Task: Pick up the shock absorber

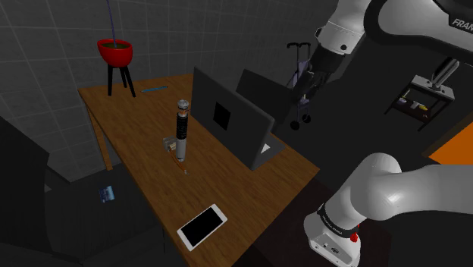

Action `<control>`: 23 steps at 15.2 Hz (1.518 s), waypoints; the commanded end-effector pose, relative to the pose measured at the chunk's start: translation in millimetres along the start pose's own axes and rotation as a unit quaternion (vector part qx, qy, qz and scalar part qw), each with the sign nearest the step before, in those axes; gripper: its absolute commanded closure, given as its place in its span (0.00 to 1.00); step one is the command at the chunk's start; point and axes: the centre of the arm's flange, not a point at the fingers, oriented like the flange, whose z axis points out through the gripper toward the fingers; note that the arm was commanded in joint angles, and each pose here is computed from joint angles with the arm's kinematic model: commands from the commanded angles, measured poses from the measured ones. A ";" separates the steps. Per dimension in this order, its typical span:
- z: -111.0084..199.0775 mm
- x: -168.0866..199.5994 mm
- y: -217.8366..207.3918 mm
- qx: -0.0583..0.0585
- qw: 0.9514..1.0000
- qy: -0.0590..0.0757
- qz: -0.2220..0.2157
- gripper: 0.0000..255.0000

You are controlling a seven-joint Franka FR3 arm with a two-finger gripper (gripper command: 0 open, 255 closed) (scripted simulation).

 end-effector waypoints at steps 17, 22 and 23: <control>133.2 83.9 -120.8 -0.035 0.989 0.134 -0.049 0.00; 171.5 114.8 -158.5 -0.046 0.981 0.176 -0.064 0.00; 179.0 121.2 -166.0 -0.048 0.979 0.184 -0.067 0.00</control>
